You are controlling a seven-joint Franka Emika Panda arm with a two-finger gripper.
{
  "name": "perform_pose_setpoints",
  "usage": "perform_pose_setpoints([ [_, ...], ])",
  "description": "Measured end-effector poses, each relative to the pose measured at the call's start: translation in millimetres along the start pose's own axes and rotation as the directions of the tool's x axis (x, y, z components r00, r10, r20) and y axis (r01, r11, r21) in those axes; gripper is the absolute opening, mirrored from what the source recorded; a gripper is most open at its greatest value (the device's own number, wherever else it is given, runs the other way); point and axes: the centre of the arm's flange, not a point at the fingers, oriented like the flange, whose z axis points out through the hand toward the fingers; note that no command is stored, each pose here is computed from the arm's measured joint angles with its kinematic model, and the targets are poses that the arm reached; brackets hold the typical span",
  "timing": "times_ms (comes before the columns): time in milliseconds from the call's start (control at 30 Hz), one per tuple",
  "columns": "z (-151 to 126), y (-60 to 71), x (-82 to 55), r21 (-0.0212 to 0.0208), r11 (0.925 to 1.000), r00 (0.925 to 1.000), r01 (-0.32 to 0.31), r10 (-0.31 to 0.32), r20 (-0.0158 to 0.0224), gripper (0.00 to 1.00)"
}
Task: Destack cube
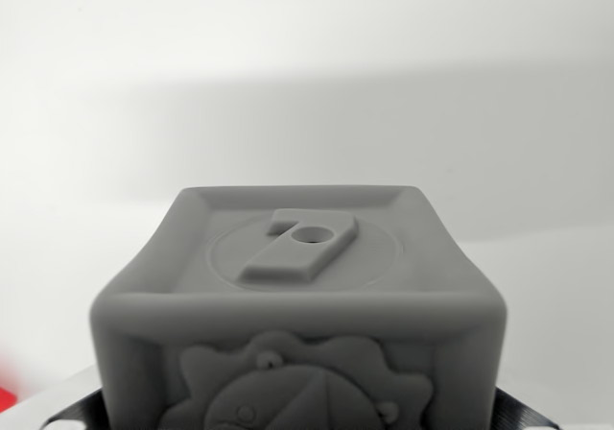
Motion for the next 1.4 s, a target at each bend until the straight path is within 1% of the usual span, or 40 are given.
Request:
perform_pose_setpoints([
  [267,5,2.5,11.1,0.0001,0.9994,0.9994,0.034,-0.034,0.0001,0.00],
  [333,6,3.1,14.8,0.0008,0.9990,0.9990,0.044,-0.044,-0.0002,0.00],
  [633,11,5.6,26.0,0.0009,0.9971,0.9971,0.076,-0.076,-0.0007,0.00],
  [667,13,5.8,26.9,0.0012,0.9971,0.9971,0.076,-0.076,-0.0014,0.00],
  [700,15,5.9,27.2,0.0019,0.9971,0.9971,0.076,-0.076,-0.0019,0.00],
  [733,19,6.0,27.2,0.0020,0.9971,0.9971,0.077,-0.077,-0.0014,0.00],
  [800,24,6.0,26.9,0.0016,0.9970,0.9970,0.077,-0.077,0.0001,0.00],
  [867,33,6.3,26.5,-0.0003,0.9970,0.9970,0.077,-0.077,0.0030,0.00],
  [900,35,6.4,26.6,-0.0004,0.9970,0.9970,0.077,-0.077,0.0032,0.00],
  [1133,50,6.4,26.9,0.0010,0.9969,0.9969,0.078,-0.078,0.0020,0.00],
  [1267,57,6.4,26.9,0.0004,0.9969,0.9969,0.079,-0.079,0.0024,0.00],
  [1400,64,6.4,26.9,0.0003,0.9969,0.9969,0.079,-0.079,0.0019,0.00],
])
